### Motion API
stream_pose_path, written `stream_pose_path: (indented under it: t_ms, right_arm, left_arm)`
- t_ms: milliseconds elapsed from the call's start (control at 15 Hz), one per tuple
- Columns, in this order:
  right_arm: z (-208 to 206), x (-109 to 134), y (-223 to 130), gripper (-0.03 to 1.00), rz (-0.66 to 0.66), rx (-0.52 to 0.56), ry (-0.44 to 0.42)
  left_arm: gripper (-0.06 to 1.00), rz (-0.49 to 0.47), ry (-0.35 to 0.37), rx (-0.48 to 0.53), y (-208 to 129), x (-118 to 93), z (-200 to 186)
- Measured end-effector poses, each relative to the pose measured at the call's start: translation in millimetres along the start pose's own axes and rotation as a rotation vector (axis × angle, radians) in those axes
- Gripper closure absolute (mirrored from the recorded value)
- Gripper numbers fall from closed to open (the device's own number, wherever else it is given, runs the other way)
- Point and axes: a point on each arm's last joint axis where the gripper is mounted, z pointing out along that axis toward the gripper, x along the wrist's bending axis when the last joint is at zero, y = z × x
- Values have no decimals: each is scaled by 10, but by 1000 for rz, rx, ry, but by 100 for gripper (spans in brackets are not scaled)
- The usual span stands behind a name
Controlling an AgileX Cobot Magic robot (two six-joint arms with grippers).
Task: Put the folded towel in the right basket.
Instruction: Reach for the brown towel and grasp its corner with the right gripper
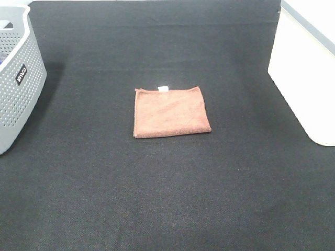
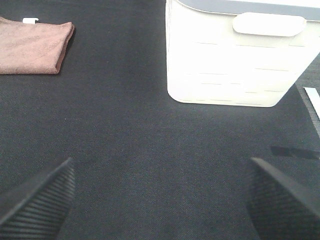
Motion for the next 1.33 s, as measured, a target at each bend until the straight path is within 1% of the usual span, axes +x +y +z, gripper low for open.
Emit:
stream_pose_path:
  t_ms: [533, 733, 800, 867, 933, 1133, 1333]
  right_arm:
    - [7, -2, 19, 11, 0, 5, 0]
    - [100, -29, 274, 11, 3, -9, -2]
    - [194, -39, 453, 11, 15, -10, 9]
    - [194, -39, 453, 11, 15, -10, 9]
    - [277, -38, 594, 11, 34, -4, 27]
    - [577, -55, 944, 11, 72, 54, 56]
    - [969, -93, 1256, 11, 82, 149, 64]
  left_arm:
    - [7, 0, 0, 0, 0, 0, 0]
    - [7, 0, 0, 0, 0, 0, 0]
    - [7, 0, 0, 0, 0, 0, 0]
    - [7, 0, 0, 0, 0, 0, 0]
    - [7, 0, 0, 0, 0, 0, 0]
    - [7, 0, 0, 0, 0, 0, 0]
    - [7, 0, 0, 0, 0, 0, 0]
